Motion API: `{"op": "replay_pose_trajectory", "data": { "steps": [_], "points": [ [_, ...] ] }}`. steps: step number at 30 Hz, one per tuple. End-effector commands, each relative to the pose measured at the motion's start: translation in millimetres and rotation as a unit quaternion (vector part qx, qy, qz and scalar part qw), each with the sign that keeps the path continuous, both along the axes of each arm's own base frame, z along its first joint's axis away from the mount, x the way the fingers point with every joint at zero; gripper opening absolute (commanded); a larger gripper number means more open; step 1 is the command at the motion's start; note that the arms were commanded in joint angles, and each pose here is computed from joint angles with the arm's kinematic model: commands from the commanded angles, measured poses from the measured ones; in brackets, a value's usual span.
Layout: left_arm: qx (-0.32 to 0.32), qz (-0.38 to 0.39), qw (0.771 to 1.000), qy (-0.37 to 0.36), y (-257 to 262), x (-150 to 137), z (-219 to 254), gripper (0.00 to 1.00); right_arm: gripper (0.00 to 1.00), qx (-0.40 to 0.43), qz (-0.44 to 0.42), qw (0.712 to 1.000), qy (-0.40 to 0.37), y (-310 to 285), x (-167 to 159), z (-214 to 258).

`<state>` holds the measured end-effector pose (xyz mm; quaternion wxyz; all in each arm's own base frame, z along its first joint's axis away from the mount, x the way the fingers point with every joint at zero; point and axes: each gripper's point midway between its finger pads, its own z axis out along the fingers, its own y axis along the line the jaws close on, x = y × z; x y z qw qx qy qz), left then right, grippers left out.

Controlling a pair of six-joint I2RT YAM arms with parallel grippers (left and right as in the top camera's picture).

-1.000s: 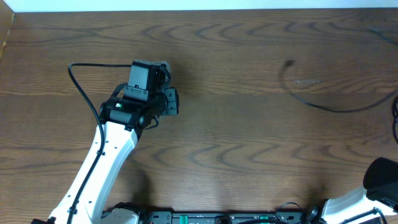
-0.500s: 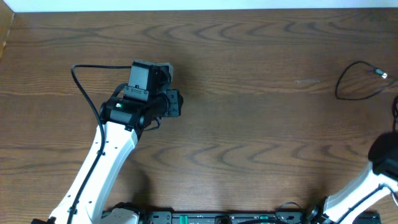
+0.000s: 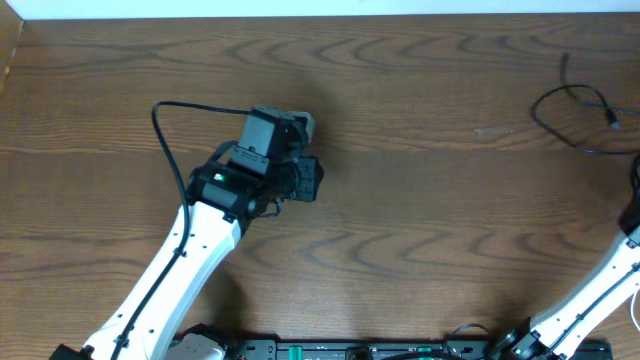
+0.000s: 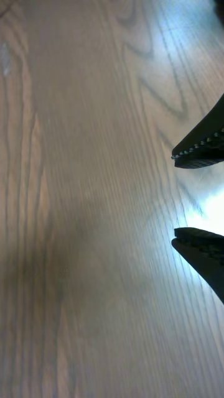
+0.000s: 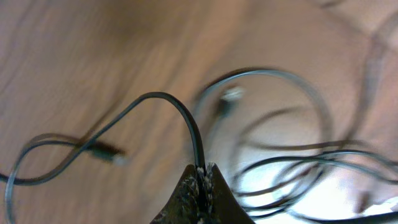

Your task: Untangle cables

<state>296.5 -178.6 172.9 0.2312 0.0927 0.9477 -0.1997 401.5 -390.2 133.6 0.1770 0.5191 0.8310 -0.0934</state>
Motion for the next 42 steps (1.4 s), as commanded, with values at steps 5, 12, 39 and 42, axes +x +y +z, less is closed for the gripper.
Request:
{"op": "replay_pose_trajectory", "data": {
  "steps": [5, 12, 39, 42],
  "points": [
    [-0.016, -0.027, 0.999, -0.019, -20, -6, 12, 0.37, 0.01, 0.004, -0.091, 0.992, -0.086, -62, -56, 41],
    [-0.021, -0.029, 0.999, -0.030, -24, -3, 15, 0.37, 0.02, -0.019, -0.063, 0.996, -0.064, -54, -42, 41],
    [-0.016, -0.030, 0.999, -0.021, -22, -6, 12, 0.37, 0.02, -0.052, 0.048, 0.997, -0.009, 2, 39, 2],
    [-0.014, -0.034, 0.999, -0.023, -22, -6, 12, 0.37, 0.77, -0.054, 0.050, 0.997, -0.006, 1, 38, 2]
  ]
}}
